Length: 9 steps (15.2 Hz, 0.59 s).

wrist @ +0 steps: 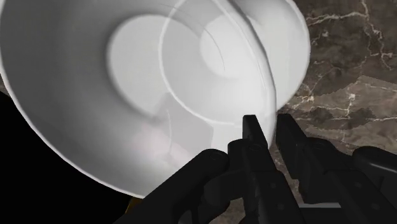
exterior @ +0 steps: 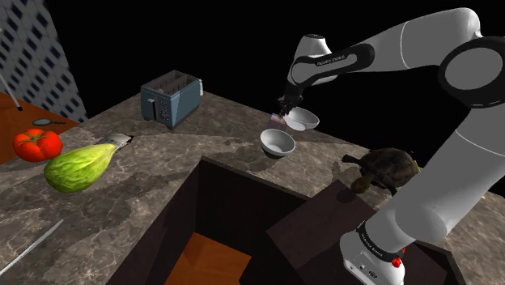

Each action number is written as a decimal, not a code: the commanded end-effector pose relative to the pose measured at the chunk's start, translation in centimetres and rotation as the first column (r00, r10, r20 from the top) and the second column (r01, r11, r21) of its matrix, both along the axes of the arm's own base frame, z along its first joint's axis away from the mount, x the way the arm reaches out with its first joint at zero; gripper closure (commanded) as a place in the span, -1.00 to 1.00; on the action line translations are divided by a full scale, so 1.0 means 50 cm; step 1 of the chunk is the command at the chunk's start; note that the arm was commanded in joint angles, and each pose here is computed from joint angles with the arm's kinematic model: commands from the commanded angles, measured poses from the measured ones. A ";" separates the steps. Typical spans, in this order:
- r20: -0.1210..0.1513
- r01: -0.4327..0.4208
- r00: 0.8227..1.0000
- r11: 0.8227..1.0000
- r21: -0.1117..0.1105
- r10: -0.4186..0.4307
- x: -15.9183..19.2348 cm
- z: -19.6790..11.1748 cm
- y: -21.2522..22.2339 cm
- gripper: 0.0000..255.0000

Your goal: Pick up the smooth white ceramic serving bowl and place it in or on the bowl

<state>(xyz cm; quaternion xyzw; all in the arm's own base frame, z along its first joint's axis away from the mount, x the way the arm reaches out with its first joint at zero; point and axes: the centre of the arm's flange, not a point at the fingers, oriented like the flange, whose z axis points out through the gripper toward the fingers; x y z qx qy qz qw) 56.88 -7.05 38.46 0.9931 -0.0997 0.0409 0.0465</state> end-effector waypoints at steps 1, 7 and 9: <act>0.001 0.001 1.000 1.000 0.000 -0.001 0.019 0.004 0.052 1.00; 0.001 0.001 1.000 1.000 0.000 -0.001 0.051 -0.017 0.125 1.00; 0.001 0.001 1.000 1.000 0.000 -0.001 0.051 -0.038 0.125 1.00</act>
